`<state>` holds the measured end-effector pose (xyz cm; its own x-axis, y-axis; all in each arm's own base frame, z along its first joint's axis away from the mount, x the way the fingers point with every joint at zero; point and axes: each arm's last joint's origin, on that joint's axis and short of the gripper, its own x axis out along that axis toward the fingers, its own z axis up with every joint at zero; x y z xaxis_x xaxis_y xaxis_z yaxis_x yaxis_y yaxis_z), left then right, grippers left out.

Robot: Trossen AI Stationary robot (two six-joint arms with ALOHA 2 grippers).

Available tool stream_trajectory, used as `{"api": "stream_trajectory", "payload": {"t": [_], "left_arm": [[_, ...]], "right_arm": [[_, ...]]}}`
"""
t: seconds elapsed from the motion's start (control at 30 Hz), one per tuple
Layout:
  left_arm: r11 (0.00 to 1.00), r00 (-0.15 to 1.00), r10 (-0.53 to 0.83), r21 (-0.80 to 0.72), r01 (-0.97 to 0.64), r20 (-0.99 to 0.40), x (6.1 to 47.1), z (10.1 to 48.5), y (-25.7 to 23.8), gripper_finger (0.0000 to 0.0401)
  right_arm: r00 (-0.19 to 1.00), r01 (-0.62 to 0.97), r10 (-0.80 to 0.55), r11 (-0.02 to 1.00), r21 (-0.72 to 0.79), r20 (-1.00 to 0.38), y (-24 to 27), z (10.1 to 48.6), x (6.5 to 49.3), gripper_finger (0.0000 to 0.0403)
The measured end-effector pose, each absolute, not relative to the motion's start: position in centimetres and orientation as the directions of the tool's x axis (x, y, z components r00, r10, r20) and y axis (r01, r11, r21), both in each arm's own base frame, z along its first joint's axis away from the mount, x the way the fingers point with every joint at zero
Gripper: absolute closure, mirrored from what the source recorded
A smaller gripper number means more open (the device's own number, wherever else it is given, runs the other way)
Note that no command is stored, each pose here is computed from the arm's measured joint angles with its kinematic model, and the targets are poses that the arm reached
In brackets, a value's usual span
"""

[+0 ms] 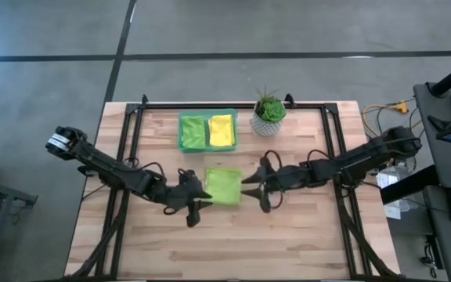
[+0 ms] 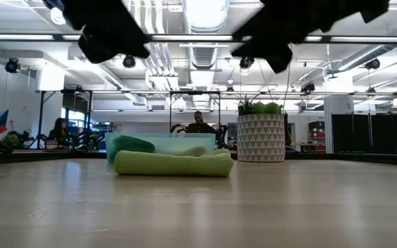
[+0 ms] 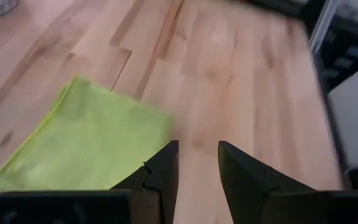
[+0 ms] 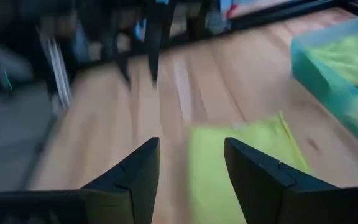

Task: Fold microfiber towels
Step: Fold the light green microfiber towel

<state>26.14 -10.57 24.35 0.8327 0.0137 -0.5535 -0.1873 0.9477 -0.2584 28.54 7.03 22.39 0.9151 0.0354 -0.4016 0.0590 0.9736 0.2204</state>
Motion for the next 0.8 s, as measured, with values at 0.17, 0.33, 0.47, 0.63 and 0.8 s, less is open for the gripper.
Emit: {"api": "stream_trajectory", "payload": {"t": [0.17,0.33,0.47,0.63,0.8], "left_arm": [[0.931,0.916,0.120,-0.278,-0.238,-0.383,26.2,26.5,-10.4,0.0306],[0.928,0.936,0.261,-0.204,-0.311,-0.237,23.8,29.4,-10.8,0.0306],[0.958,0.958,0.179,-0.184,-0.222,-0.225,22.6,30.1,-11.5,0.0306],[0.979,0.948,0.083,-0.152,-0.135,-0.307,22.2,27.6,-11.8,0.0306],[0.991,0.904,0.121,0.005,-0.130,-0.409,22.2,21.6,-11.5,0.0306]], "right_arm": [[0.979,0.055,0.034,0.902,0.427,-0.200,6.7,24.4,29.6,0.0227],[0.997,-0.003,0.045,0.857,0.515,-0.070,5.8,25.7,29.9,0.0227],[0.994,0.012,0.048,0.832,0.554,-0.095,5.2,25.4,30.0,0.0227],[0.983,0.067,0.046,0.815,0.575,-0.178,5.0,24.6,29.9,0.0227],[0.961,0.117,0.048,0.822,0.558,-0.273,5.1,23.6,29.7,0.0227]]}}
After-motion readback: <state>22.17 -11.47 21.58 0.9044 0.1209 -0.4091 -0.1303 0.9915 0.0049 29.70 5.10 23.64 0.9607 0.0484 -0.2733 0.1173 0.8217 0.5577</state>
